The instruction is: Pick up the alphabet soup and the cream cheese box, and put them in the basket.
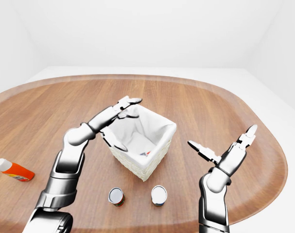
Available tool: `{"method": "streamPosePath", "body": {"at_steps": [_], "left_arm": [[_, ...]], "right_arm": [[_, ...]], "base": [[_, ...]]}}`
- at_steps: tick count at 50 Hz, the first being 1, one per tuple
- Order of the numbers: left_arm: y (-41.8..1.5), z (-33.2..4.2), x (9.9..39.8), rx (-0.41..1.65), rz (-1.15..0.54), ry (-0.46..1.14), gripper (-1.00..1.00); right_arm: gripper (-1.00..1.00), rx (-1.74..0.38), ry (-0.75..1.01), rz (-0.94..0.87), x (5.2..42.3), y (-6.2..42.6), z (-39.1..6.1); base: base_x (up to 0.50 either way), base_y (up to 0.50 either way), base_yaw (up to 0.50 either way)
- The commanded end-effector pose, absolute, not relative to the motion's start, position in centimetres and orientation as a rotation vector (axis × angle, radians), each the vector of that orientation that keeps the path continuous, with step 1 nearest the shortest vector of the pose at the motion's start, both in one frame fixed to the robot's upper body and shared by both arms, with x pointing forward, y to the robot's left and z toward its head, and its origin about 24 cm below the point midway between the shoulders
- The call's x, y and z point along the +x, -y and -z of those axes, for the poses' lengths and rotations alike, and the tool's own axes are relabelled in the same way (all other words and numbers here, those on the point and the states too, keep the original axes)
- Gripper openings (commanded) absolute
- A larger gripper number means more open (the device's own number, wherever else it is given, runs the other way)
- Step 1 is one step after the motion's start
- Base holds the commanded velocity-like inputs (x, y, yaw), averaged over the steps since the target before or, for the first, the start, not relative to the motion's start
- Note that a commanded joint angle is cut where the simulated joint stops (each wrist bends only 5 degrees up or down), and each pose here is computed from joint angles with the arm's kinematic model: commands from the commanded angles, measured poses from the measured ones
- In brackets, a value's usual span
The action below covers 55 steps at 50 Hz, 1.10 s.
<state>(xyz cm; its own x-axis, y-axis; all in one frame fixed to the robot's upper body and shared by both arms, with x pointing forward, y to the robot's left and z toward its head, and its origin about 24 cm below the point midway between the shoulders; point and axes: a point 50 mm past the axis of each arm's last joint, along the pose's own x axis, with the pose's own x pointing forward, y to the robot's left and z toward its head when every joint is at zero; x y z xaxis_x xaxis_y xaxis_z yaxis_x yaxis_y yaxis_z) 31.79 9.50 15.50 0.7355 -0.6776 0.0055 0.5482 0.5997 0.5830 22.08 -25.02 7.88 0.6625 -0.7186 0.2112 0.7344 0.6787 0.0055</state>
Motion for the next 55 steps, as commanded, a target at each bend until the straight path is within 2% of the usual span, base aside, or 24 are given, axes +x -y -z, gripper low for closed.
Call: {"method": "streamPosePath", "body": {"at_steps": [1, 11, 15, 20, 25, 28, 32, 42, 46, 53, 55], "left_arm": [[-9.3, -16.8, 31.3, 0.575, 0.717, 0.304, 1.0], [-10.0, -18.3, 31.4, 0.595, 0.682, 0.351, 1.0], [-10.5, -19.6, 30.5, 0.636, 0.671, 0.475, 1.0], [-10.7, -19.9, 29.5, 0.694, 0.644, 0.514, 1.0], [-11.4, -18.8, 29.2, 0.623, 0.64, 0.523, 1.0], [-12.0, -18.1, 29.2, 0.472, 0.632, 0.523, 1.0], [-12.5, -18.3, 28.7, 0.478, 0.588, 0.544, 1.0], [-14.6, -21.2, 25.1, 0.578, 0.366, 0.709, 1.0], [-15.2, -20.9, 24.4, 0.639, 0.265, 0.695, 1.0], [-15.4, -22.3, 21.8, 0.645, 0.24, 0.791, 1.0], [-15.9, -23.1, 20.8, 0.639, 0.188, 0.842, 1.0]], "right_arm": [[1.0, -0.084, 0.203, 0.822, 22.0, 25.0, -7.9], [1.0, -0.083, 0.203, 0.823, 22.0, 25.0, -7.9], [1.0, -0.083, 0.202, 0.824, 22.0, 25.0, -8.0], [1.0, -0.084, 0.201, 0.822, 22.1, 25.0, -7.8], [1.0, -0.082, 0.201, 0.823, 22.1, 25.0, -7.9], [1.0, -0.083, 0.201, 0.822, 22.1, 25.0, -7.8], [1.0, -0.082, 0.199, 0.822, 22.2, 25.1, -7.8], [1.0, -0.08, 0.201, 0.822, 22.2, 25.1, -7.8], [1.0, -0.082, 0.204, 0.822, 22.1, 25.1, -7.8], [1.0, -0.08, 0.205, 0.823, 22.1, 25.1, -7.9], [1.0, -0.08, 0.205, 0.823, 22.1, 25.1, -7.9]], "base": [[0.0, 0.0, 0.0], [0.0, 0.0, 0.0], [0.0, 0.0, 0.0], [0.0, 0.0, 0.0], [0.0, 0.0, 0.0], [0.0, 0.0, 0.0], [0.0, 0.0, 0.0], [0.0, 0.0, 0.0], [0.0, 0.0, 0.0], [0.0, 0.0, 0.0], [0.0, 0.0, 0.0]]}}
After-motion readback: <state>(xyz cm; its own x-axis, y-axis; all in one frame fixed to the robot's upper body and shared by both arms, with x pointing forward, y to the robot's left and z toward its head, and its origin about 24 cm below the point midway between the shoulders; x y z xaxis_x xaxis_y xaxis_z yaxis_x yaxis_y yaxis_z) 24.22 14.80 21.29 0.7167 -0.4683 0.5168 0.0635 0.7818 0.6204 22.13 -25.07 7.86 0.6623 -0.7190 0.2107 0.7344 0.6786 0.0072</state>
